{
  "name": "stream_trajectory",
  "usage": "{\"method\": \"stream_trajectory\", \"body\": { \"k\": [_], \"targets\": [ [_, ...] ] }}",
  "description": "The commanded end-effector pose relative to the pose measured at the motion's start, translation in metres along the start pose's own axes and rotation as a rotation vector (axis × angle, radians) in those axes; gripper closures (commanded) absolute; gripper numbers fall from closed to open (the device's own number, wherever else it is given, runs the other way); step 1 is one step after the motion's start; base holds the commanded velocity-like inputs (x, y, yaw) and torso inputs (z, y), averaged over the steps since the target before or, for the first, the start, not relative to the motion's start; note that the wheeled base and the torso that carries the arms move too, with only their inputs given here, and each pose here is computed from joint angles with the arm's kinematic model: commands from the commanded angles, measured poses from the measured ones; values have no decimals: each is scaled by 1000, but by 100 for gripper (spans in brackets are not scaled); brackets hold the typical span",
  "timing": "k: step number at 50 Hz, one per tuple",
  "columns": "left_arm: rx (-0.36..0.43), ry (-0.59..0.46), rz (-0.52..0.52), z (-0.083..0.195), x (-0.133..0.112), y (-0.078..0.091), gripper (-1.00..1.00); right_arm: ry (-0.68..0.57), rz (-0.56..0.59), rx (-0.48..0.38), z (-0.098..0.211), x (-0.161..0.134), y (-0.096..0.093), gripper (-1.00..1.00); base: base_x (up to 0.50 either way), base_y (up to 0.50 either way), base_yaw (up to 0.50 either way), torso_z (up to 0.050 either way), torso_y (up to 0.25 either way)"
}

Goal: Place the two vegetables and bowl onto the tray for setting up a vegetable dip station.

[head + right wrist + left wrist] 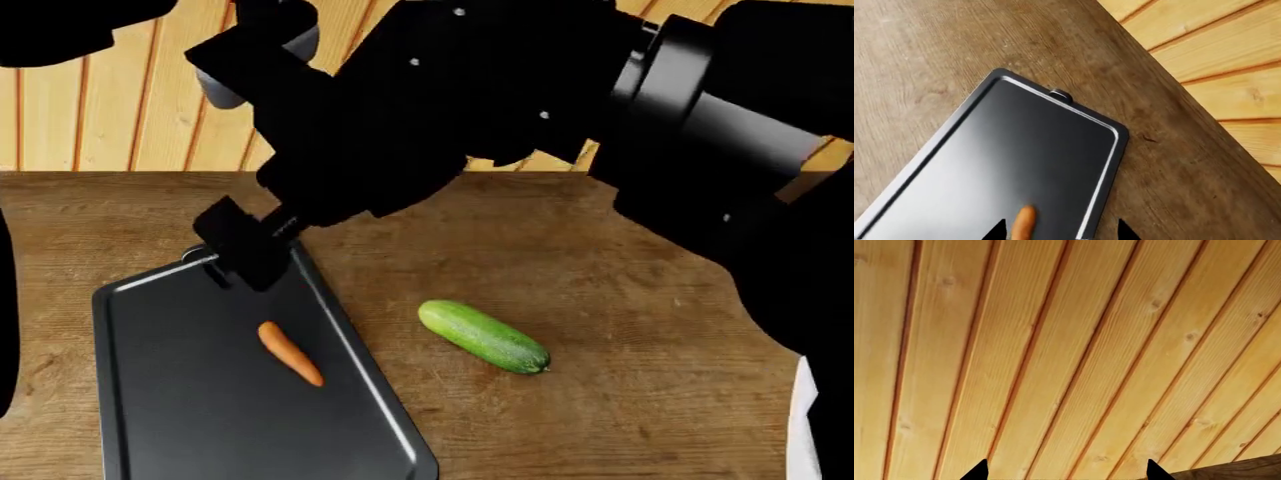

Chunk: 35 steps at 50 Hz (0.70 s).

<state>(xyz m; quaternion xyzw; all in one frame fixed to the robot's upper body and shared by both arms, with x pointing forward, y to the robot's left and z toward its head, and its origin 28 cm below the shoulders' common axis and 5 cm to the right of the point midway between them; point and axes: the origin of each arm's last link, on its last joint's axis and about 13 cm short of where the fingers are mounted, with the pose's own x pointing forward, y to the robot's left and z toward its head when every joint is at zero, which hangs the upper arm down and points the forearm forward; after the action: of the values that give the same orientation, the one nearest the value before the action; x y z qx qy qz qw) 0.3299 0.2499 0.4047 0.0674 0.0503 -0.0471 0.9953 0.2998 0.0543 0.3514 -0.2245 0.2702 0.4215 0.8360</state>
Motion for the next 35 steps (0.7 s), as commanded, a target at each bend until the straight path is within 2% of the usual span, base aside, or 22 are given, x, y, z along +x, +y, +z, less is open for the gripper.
{"method": "stream_trajectory", "body": {
  "k": [1,4,9,18,27,35],
  "targets": [
    [6,-1,0,1,-1,-2,-100,-79,-43,60,32,-45,-22,-100,0,0,0,0,0],
    [10,3,-3,0,-1,-3,-100,-73,-77,84,28,-46,-31,-100,0,0,0,0,0],
    [5,0,4,1,-2,-1,-100,76,-179,116,-1,-37,-51,-100,0,0,0,0,0],
    [9,-4,1,6,-4,-2,-100,180,-236,177,-34,-35,-68,-100,0,0,0,0,0],
    [3,-6,5,8,-3,-3,-100,249,-193,189,-60,-39,-61,-100,0,0,0,0,0],
    [6,-2,2,8,-2,-4,-100,259,-182,204,-67,-43,-61,-100,0,0,0,0,0]
  ]
}}
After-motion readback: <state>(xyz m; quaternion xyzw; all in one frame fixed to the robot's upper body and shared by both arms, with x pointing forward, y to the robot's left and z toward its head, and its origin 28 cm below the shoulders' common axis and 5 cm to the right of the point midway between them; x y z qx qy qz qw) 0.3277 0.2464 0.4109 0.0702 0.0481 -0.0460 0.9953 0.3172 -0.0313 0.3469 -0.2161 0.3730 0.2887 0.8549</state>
